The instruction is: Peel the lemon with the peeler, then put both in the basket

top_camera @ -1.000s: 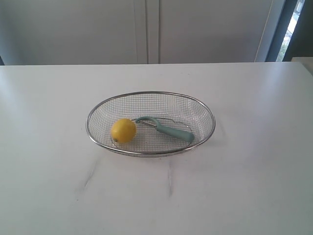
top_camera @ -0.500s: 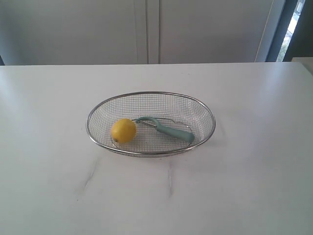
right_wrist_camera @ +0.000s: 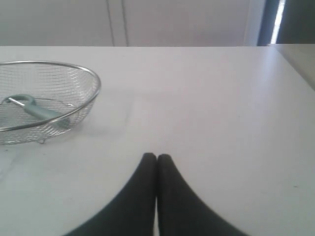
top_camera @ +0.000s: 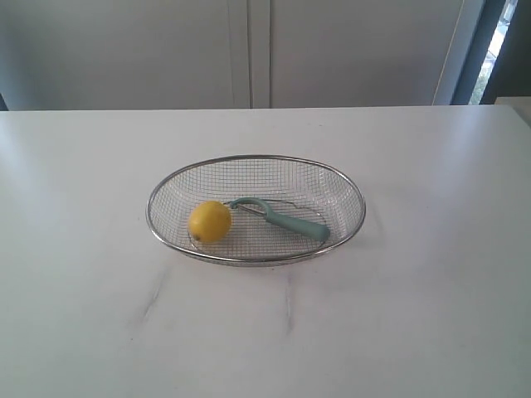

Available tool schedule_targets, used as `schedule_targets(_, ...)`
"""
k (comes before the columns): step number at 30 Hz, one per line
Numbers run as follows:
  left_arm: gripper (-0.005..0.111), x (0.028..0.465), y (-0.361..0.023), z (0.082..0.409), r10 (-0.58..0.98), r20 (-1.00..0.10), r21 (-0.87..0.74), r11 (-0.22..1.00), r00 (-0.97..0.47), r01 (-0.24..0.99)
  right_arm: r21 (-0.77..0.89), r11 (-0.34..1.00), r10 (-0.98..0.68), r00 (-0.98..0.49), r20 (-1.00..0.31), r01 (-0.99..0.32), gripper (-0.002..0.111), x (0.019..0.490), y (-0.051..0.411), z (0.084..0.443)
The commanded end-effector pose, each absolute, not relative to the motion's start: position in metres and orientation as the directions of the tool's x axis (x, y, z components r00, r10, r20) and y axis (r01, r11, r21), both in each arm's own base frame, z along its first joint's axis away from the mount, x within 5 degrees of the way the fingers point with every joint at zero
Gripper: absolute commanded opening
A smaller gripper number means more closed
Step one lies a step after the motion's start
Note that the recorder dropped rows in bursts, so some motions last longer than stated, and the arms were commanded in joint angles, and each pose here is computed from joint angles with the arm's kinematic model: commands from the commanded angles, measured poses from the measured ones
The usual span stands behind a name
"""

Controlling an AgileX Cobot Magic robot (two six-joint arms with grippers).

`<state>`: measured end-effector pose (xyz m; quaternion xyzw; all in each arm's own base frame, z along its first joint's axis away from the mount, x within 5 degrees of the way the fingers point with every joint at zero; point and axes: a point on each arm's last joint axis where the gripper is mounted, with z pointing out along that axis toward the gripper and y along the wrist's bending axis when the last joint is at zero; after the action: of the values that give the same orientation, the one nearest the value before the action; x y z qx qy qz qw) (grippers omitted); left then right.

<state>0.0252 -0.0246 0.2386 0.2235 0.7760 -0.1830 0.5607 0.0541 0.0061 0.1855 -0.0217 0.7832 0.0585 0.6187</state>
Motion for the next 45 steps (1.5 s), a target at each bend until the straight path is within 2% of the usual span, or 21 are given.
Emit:
schedule_targets(1,0.000,0.0246,-0.0247,0.2369,0.139,-0.952,-0.038,0.831,-0.273,0.556,0.059,0.983,0.021,-0.216,-0.976,-0.172,0.000,0.0536,0.0095,0.1863)
schedule_targets(39,0.000,0.0246,-0.0247,0.2369,0.139,-0.952,-0.038,0.831,-0.273,0.556,0.065,0.984,0.028,-0.217,-0.976,-0.168,0.000,0.0536,0.0094,0.1863)
schedule_targets(45,0.000,0.0277,-0.0213,0.2369,0.102,-0.952,-0.038,0.897,-0.289,0.441,0.065,0.984,0.028,-0.217,-0.976,-0.168,0.000,0.0536,0.0094,0.1863)
